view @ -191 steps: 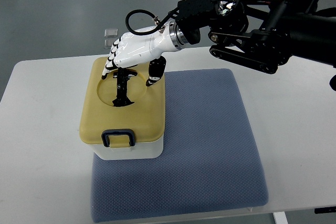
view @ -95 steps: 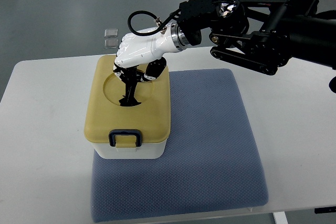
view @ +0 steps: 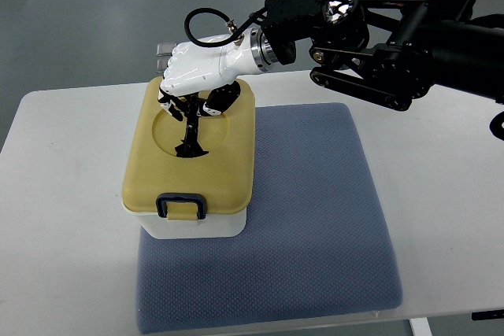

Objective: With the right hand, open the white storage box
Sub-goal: 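Lift the yellow lid off the white box with the right hand, then lower the held lid onto the mat beside the box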

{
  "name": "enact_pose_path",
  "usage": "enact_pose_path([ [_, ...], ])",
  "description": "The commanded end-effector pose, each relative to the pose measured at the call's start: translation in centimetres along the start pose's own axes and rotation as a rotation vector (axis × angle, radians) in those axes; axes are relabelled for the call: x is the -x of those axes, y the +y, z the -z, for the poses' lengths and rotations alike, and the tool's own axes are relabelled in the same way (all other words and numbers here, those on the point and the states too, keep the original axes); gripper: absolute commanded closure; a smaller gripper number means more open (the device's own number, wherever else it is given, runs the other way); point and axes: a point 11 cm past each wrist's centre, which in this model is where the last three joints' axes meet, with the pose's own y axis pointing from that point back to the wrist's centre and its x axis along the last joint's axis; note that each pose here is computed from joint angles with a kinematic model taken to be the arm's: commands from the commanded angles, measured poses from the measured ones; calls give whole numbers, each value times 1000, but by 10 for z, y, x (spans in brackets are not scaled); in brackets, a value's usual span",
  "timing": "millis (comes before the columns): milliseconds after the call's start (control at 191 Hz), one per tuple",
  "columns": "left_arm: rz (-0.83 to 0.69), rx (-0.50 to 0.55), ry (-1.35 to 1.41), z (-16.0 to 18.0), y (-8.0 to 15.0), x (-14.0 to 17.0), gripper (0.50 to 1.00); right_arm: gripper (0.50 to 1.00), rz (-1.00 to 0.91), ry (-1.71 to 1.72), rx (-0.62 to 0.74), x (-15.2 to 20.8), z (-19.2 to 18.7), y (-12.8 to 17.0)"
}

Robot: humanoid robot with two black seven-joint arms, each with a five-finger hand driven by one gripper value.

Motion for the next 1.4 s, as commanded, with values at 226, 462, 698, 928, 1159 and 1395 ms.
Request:
enact_pose_path([
  [226, 1, 0, 0, 0, 0, 0, 500, 1000, -112, -7, 23, -51, -9, 19],
  [462, -1, 0, 0, 0, 0, 0, 500, 1000, -181, -56, 139, -68, -45, 76],
  [698, -1, 0, 0, 0, 0, 0, 500, 1000, -201, -100, 303, -51, -85, 147],
  [928, -1, 0, 0, 0, 0, 0, 500, 1000, -186, -178, 458, -2, -111, 214],
  [1159, -1, 0, 0, 0, 0, 0, 500, 1000, -152, -273, 597, 67, -128, 258],
  [1395, -1, 0, 0, 0, 0, 0, 500, 1000, -98, -377, 668, 152, -125, 271],
])
